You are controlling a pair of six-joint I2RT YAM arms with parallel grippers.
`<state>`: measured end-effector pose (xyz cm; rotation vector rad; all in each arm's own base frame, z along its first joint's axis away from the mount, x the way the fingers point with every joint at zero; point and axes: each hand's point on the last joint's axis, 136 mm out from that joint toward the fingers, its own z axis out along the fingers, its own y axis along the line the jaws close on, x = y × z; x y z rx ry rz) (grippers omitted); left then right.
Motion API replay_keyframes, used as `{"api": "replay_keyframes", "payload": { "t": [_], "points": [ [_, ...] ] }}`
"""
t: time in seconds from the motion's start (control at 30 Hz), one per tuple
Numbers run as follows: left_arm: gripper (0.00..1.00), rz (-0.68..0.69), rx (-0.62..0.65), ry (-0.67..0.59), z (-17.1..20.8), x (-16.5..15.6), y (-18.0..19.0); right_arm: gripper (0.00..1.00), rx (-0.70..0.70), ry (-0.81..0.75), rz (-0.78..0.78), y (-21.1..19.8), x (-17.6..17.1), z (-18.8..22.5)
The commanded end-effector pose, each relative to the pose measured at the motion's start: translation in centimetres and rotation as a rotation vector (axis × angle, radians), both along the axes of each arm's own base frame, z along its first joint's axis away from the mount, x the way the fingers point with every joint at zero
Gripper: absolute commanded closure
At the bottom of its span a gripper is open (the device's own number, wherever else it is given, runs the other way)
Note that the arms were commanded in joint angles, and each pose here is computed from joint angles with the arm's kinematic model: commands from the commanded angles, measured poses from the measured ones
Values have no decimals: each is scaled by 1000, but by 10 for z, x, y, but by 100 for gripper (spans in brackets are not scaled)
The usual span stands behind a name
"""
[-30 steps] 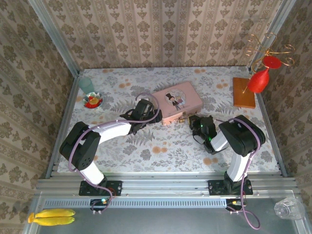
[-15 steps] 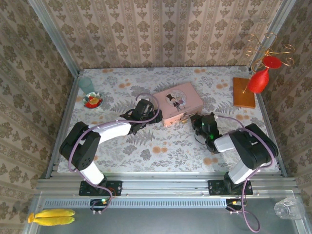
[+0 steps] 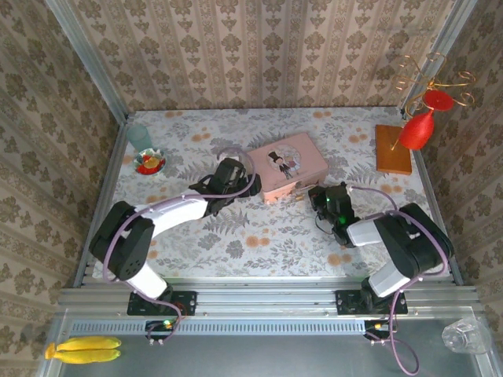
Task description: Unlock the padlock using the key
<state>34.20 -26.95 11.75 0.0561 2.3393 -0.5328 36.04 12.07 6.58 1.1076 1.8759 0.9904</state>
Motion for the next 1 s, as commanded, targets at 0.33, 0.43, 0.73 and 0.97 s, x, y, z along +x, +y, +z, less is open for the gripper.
{"api": "replay_keyframes", "payload": {
  "t": [0.33, 0.43, 0.73, 0.97],
  "points": [
    [13, -153, 82, -237, 35, -66, 56, 100, -272, -47, 249, 5, -73, 50],
    [12, -155, 87, -290, 32, -76, 68, 100, -305, -40, 308, 8, -93, 52],
    [11, -206, 76, -418, 24, -89, 75, 100, -349, 58, 401, 7, -149, 37],
    [11, -246, 83, -429, 31, -91, 70, 100, -301, 144, 382, 7, -165, 5]
  ]
}}
